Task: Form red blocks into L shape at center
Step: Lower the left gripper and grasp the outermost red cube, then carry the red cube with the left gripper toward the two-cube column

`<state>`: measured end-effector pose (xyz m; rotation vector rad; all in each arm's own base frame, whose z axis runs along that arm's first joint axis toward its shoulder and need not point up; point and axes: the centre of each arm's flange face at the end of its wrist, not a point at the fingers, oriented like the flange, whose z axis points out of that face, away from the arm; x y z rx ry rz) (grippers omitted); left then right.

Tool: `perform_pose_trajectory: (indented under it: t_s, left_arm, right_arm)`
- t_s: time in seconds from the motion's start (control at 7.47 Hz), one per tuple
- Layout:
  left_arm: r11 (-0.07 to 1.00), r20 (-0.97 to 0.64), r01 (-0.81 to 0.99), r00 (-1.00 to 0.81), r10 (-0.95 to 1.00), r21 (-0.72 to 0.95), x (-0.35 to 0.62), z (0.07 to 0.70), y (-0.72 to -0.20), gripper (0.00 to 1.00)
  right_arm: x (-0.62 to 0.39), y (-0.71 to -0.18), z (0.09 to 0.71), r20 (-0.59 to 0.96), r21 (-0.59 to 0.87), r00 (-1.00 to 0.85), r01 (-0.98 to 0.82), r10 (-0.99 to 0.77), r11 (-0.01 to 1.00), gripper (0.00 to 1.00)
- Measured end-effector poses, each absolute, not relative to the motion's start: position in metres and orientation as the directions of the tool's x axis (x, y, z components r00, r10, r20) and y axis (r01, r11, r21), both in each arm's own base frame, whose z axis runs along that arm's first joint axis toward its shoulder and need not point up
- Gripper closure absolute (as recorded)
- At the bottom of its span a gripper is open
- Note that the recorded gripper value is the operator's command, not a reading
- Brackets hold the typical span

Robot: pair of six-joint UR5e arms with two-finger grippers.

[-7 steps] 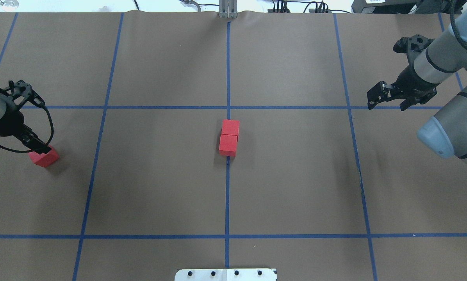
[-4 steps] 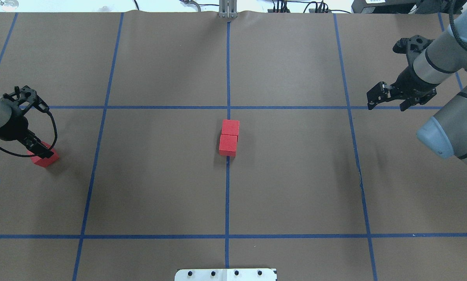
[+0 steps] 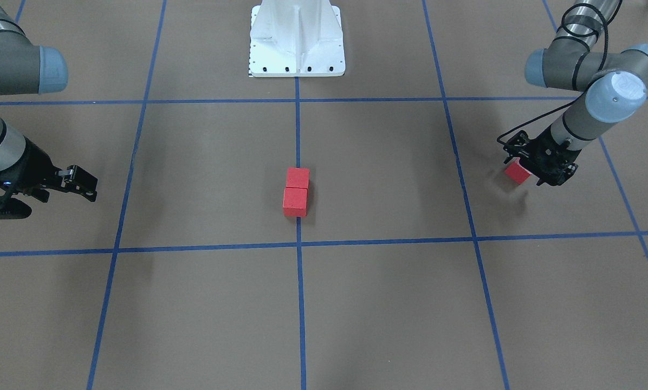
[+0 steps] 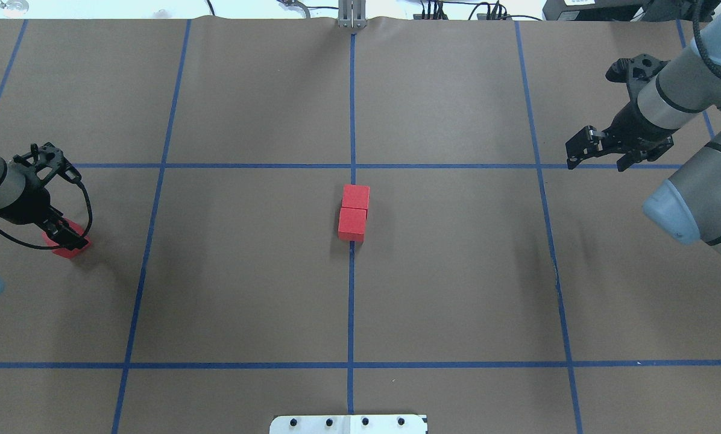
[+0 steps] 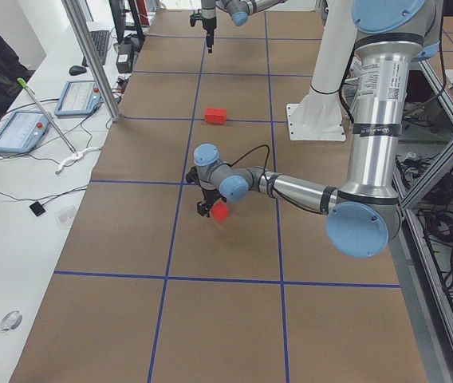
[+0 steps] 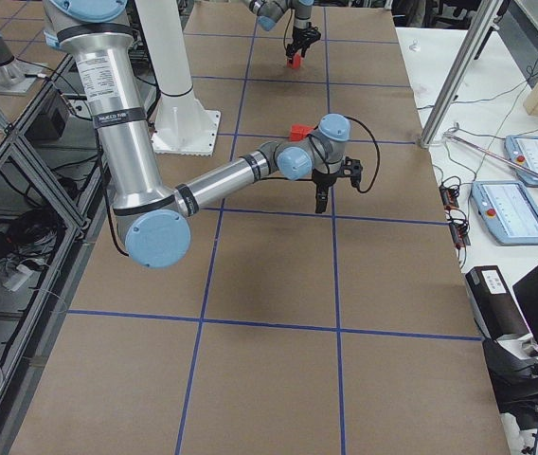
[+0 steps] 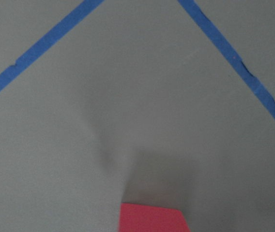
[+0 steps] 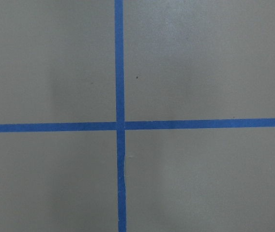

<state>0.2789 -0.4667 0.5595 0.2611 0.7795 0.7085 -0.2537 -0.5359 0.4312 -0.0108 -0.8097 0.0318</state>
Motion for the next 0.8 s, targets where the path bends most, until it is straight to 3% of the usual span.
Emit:
perform_pose_trajectory:
  t_s: [0.54, 0.8]
  left_arm:
    - [0.77, -0.576, -0.445, 0.511, 0.638, 0.458, 0.277, 0.537, -0.468, 1.0]
    - [0.916, -0.68, -0.276, 0.613, 0.402, 0.292, 0.286, 0.486, -0.487, 1.0]
  right_arm:
    - [-0.253, -0.535, 0.428, 0.726, -0.017, 0.687, -0.025, 0.029, 1.0, 0.0]
    - [-0.253, -0.535, 0.426, 0.728, -0.018, 0.685, -0.03, 0.034, 0.999, 0.0]
